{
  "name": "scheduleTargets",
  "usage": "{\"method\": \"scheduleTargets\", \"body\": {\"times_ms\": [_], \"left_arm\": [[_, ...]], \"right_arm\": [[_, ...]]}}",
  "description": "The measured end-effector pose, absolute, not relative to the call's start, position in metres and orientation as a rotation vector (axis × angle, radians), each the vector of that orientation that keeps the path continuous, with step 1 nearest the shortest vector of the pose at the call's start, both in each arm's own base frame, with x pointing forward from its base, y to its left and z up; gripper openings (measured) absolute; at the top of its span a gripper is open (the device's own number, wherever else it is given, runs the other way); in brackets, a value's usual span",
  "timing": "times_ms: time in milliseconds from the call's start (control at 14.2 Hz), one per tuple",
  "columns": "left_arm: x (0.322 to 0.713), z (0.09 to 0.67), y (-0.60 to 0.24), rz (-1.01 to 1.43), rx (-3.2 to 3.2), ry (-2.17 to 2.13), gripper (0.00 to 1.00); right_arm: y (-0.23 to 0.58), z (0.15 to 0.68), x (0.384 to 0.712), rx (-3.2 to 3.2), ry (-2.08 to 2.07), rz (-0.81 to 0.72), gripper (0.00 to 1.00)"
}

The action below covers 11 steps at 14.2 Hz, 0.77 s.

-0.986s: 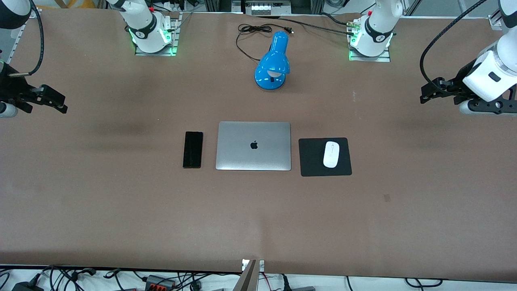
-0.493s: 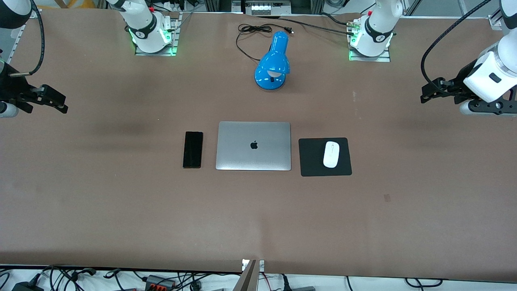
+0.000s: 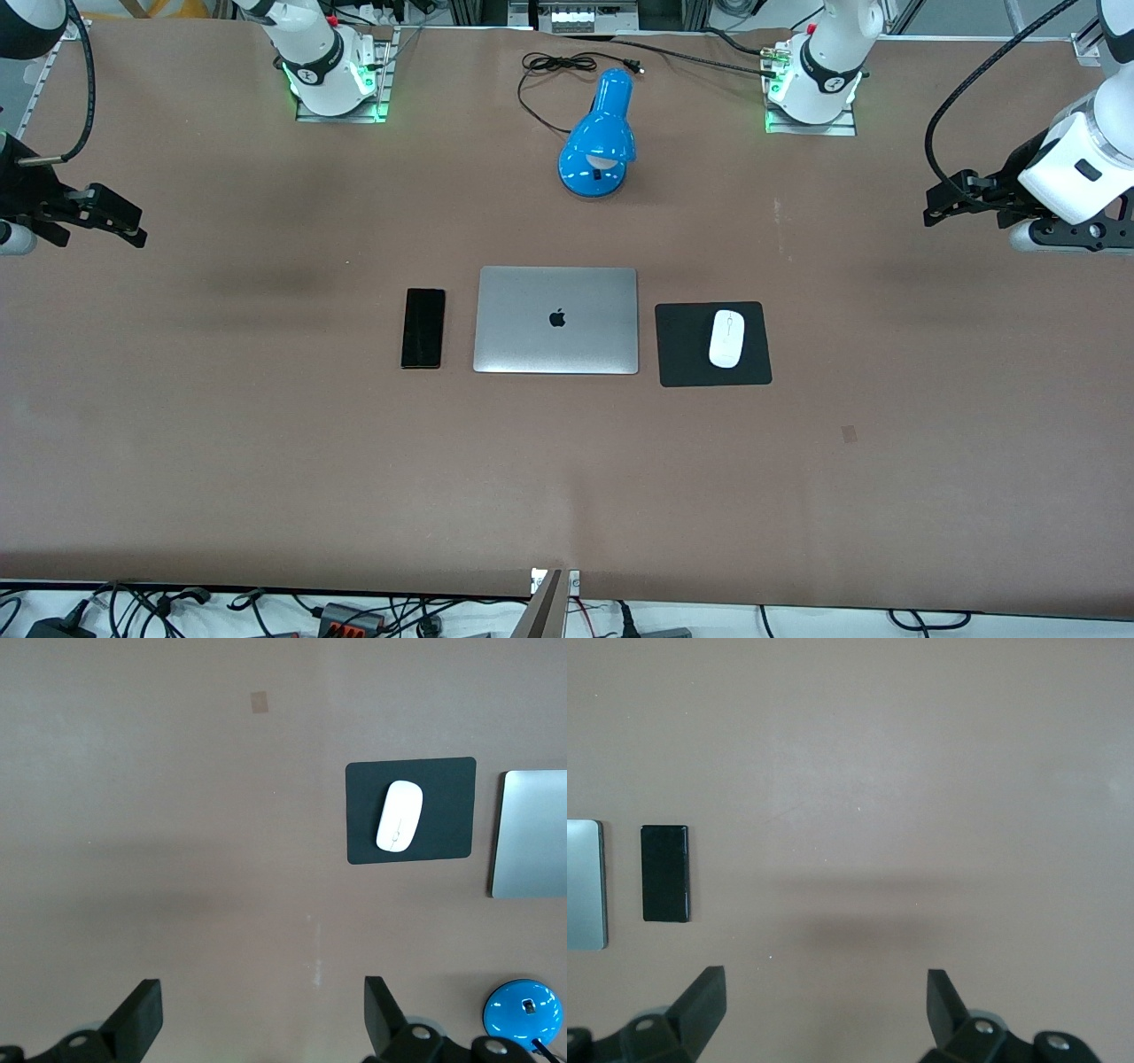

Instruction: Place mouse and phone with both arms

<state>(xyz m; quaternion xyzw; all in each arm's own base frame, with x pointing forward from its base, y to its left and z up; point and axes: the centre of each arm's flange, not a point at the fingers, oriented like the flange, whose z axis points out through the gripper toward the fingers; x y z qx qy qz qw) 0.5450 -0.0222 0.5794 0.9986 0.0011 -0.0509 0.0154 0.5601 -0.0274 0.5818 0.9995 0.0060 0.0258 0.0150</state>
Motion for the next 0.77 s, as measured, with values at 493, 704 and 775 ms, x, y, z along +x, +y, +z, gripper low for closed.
{"method": "scheduleTargets", "body": {"times_ms": [493,704,775], "left_arm": [[0.5458,0.5780,-0.0183,-0.162,3.106,0.014,1.00],[0.5466,0.5764,-0.0180,-0.167,3.105,0.015,1.00],[0.5466,0.5762,-0.0179,-0.167,3.105,0.015,1.00]], "right_arm": [[-0.0261,0.5815,0.5596,3.111,0.022,0.076,1.00],[-0.0261,0.5812,0.5591,3.111,0.022,0.070,1.00],[-0.0260,0.5813,0.5589,3.111,0.022,0.069,1.00]]}}
